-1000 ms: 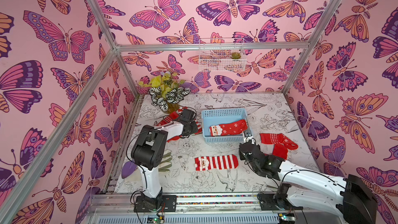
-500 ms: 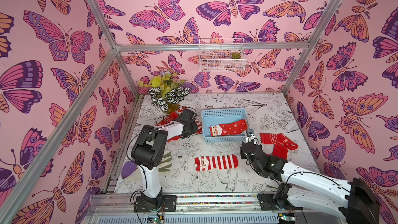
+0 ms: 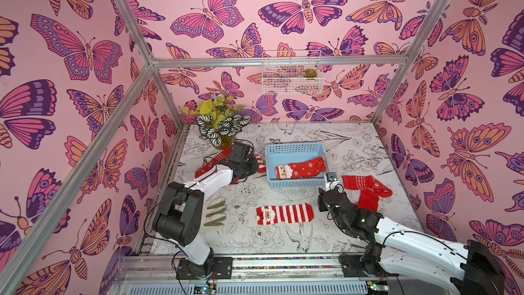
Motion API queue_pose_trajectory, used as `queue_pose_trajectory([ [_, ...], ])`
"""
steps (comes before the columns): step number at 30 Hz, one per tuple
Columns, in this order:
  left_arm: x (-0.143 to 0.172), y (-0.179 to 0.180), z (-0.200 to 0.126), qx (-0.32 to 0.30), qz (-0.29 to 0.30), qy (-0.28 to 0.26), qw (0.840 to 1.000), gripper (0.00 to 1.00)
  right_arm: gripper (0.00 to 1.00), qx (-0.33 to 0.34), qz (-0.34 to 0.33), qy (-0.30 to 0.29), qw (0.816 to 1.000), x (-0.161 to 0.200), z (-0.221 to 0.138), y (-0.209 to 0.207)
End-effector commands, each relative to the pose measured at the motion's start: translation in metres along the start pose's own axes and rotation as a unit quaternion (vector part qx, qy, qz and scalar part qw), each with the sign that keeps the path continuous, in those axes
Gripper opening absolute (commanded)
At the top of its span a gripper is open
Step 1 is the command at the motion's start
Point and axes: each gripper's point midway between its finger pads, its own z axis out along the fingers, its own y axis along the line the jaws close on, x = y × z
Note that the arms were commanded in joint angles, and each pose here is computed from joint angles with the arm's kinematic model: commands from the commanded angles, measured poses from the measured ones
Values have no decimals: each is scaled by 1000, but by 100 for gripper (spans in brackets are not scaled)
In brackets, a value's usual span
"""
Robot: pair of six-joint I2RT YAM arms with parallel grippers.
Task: Place the socks together as a pair
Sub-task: Pick up the sock from the center of the board.
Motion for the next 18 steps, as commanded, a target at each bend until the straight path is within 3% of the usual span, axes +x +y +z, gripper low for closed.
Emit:
queue_pose_trajectory([
  [1, 18, -7, -16, 28, -13, 14, 999, 0, 39, -37, 19, -1, 999, -2, -4, 11],
  [6, 27, -22, -52, 75, -20, -2, 997, 0, 45, -98, 156, 9, 983, -11, -13, 31],
  [10, 28, -39, -84, 126, -23, -14, 992, 0, 45, -177, 274, 57, 944, -19, -21, 67],
  [13, 39, -46, -97, 149, -28, -13, 988, 0, 49, -232, 325, 68, 915, -28, -29, 96],
  [18, 54, -58, -115, 184, -29, -10, 983, 0, 56, -268, 373, 58, 886, -54, -45, 132],
])
